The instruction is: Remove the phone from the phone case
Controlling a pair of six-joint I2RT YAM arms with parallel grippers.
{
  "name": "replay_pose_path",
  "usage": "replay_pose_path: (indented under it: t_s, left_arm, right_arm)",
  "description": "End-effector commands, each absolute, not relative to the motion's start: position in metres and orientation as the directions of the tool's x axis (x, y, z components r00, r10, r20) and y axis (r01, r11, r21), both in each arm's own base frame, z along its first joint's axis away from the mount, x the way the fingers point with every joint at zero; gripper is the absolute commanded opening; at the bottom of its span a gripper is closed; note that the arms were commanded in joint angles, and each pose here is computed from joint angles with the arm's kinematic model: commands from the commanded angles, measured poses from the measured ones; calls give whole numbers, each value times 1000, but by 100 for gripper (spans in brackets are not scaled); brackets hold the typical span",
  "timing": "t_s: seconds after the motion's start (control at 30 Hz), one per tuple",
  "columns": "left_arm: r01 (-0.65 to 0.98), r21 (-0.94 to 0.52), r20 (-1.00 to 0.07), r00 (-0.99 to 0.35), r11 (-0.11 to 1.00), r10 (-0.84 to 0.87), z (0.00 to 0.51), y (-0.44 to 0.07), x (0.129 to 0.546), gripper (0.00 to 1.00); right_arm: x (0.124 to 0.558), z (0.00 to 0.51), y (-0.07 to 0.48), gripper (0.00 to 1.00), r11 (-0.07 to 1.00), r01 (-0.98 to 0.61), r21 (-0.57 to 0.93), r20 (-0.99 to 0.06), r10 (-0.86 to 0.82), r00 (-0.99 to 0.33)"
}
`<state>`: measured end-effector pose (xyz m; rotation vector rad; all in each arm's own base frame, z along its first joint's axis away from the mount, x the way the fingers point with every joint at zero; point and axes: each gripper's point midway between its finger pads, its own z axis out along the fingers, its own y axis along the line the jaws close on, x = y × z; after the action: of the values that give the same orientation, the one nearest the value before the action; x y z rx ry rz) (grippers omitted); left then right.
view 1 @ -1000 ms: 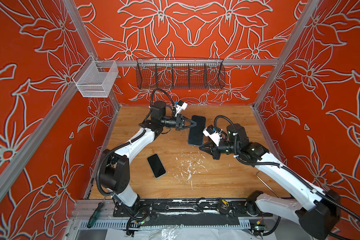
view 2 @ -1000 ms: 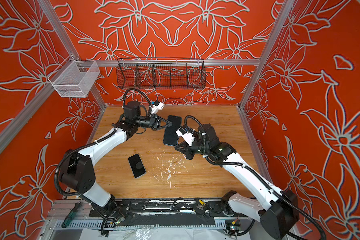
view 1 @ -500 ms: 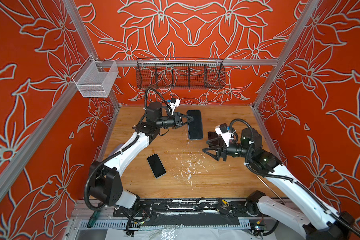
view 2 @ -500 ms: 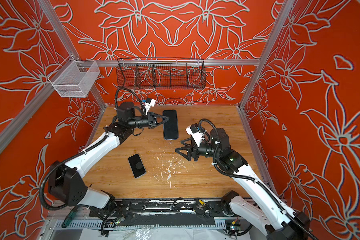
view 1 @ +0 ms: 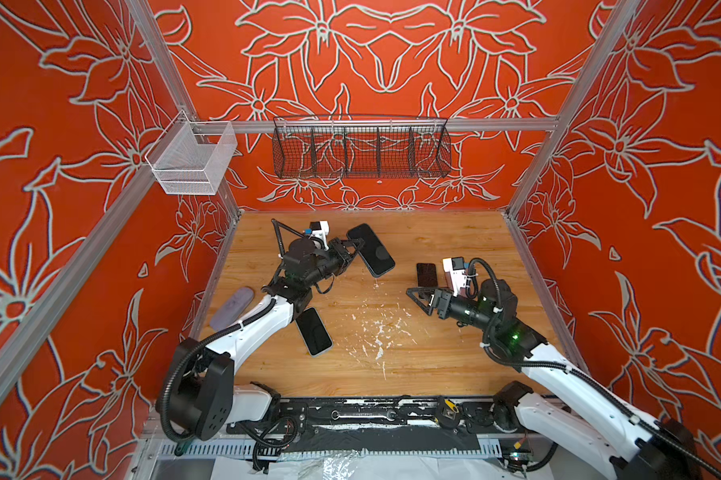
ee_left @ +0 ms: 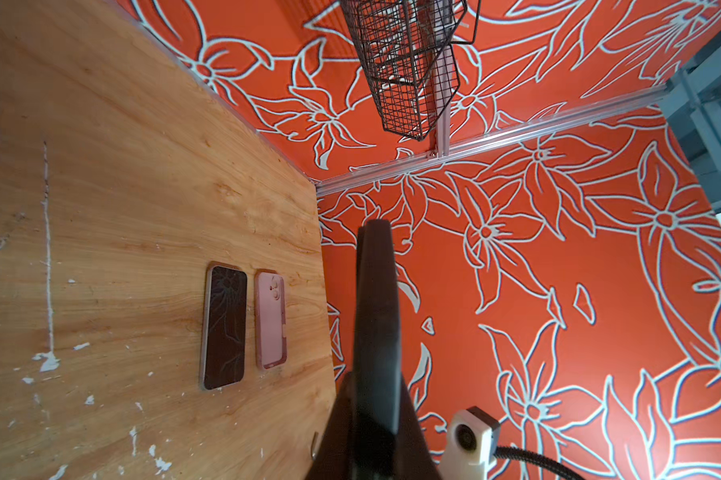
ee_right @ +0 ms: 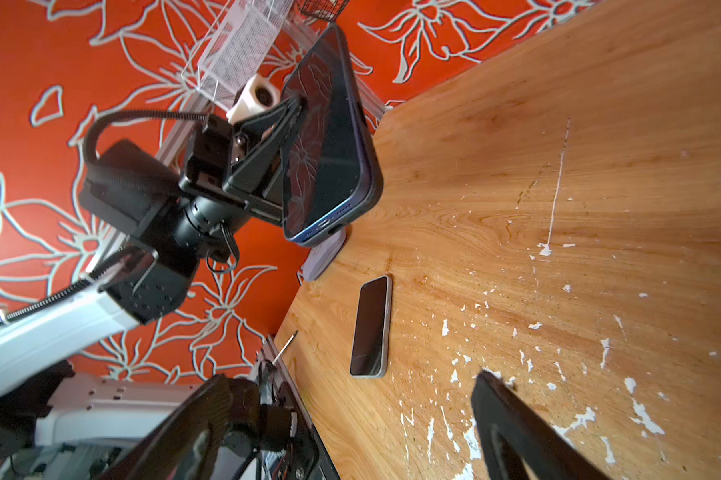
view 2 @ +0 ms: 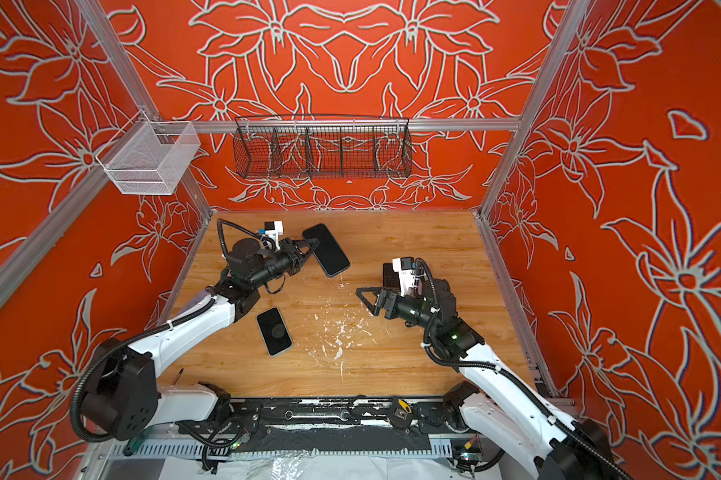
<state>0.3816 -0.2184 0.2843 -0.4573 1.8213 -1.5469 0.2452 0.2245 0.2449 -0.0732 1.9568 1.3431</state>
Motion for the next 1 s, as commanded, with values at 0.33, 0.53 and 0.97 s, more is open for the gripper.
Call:
replay_pose_path:
  t_s: [0.33,0.53,0.97]
  left_arm:
    - [235,-971,-147,-715,-38,-683,309,-225,382,0]
    - [234,-971,-145,-721,-41,-678,311,-227,379,0]
    - [229,-972,-139,-738,-52,-660,312,-238,380,0]
  right_arm:
    - [277,258,241,93,383,-415,825,-560,455,-693]
    - [286,255,251,93,363,-434,825,-562,433,-705]
    - [296,263,263,93,332,-478,813,-581,402,-708]
